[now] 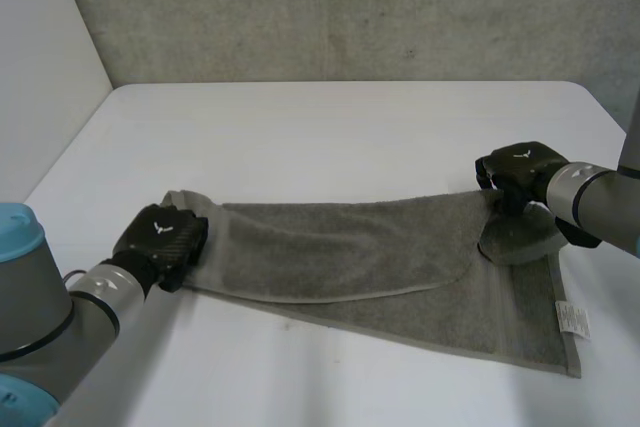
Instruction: Fold the towel.
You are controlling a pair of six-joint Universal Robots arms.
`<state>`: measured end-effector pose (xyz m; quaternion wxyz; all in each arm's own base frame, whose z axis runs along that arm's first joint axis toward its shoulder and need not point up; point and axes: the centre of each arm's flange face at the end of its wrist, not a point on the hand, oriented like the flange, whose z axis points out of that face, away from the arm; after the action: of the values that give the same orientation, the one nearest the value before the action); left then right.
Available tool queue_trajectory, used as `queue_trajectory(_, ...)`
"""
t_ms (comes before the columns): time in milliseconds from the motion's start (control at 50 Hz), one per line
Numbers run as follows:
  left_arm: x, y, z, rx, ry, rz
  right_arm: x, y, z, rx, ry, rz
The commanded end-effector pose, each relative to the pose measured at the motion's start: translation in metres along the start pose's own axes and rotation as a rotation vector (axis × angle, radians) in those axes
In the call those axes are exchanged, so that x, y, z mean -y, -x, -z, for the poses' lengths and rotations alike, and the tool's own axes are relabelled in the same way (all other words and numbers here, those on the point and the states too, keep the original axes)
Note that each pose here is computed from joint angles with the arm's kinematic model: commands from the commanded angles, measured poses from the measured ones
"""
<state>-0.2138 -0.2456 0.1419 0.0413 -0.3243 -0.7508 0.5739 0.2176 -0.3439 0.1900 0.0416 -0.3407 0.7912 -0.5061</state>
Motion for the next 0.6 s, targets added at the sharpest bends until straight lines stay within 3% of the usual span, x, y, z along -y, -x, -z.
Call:
queue_trajectory(20,0.035,0.009,0.023,0.015,-0.046,-0.016,-0.001,0.01,0.041,0.074,0.127,0.098)
queue_trajectory(200,0.053,0.008,0.048,-0.045,0.052,-0.034,-0.009,0.03,0.09,0.183,0.236,0.258)
queue_trajectory(320,0.051,0.009,0.038,-0.063,0.08,-0.087,-0.017,0.034,0.092,0.206,0.262,0.303)
queue_trajectory(480,0.045,0.013,-0.014,-0.075,0.085,-0.107,-0.011,0.026,0.06,0.152,0.186,0.336)
queue_trajectory(600,0.09,0.034,-0.057,0.032,-0.103,-0.139,0.026,-0.003,0.024,-0.016,0.028,0.335)
